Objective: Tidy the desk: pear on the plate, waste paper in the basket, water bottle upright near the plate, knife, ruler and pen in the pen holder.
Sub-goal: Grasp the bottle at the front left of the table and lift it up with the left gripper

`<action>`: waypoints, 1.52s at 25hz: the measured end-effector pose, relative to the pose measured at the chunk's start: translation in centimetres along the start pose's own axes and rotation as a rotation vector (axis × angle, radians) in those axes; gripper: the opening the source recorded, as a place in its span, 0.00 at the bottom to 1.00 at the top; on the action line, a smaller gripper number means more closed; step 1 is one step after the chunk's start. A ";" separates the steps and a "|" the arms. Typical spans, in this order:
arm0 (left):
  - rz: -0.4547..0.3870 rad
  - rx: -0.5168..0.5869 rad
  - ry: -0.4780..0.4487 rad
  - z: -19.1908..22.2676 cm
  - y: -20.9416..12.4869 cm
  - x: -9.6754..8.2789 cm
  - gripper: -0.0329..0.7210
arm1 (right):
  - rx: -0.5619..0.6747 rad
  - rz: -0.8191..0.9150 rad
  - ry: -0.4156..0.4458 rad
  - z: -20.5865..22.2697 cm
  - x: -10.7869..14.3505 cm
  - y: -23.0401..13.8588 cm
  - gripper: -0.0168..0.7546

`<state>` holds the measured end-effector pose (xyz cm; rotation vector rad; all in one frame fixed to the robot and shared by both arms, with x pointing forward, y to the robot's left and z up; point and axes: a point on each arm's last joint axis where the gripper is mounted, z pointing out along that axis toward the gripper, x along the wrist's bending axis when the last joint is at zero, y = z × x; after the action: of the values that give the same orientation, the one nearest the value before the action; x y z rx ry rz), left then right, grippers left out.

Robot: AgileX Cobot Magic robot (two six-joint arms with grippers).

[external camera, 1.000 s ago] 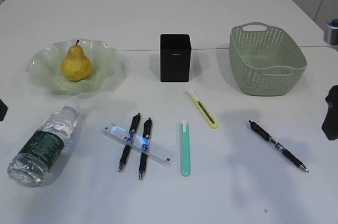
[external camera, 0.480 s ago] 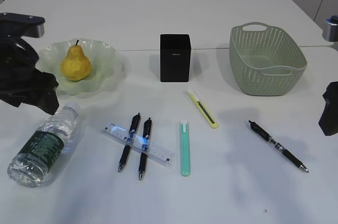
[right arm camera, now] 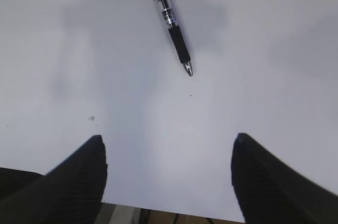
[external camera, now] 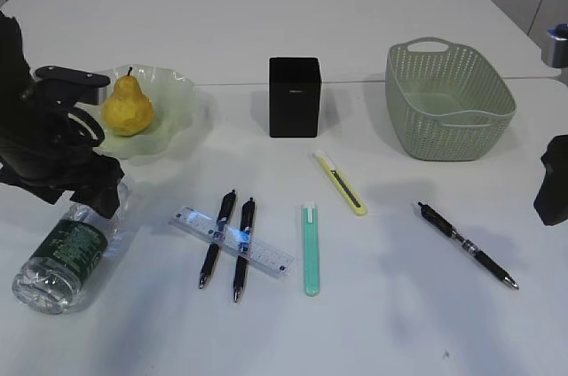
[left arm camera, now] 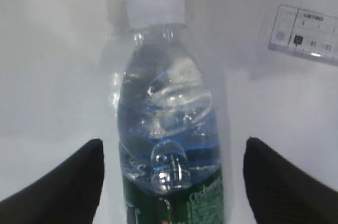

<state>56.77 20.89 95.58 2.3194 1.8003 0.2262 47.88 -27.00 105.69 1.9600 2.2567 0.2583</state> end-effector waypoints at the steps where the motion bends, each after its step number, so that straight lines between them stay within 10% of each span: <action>1: 0.000 -0.008 0.000 0.2 0.1 0.0 0.82 | 0.000 0.000 0.000 0.0 0.0 0.0 0.73; 24: -0.050 0.024 -0.001 4.8 0.4 -0.1 0.83 | -0.012 -0.001 0.001 0.0 0.0 0.1 0.73; 38: -0.016 0.023 0.024 5.2 0.6 0.2 0.61 | -0.019 -0.009 0.001 0.0 0.0 0.2 0.73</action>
<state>58.60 20.59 90.63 2.3268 1.8414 0.2329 48.02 -26.97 105.76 1.9397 2.2549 0.2789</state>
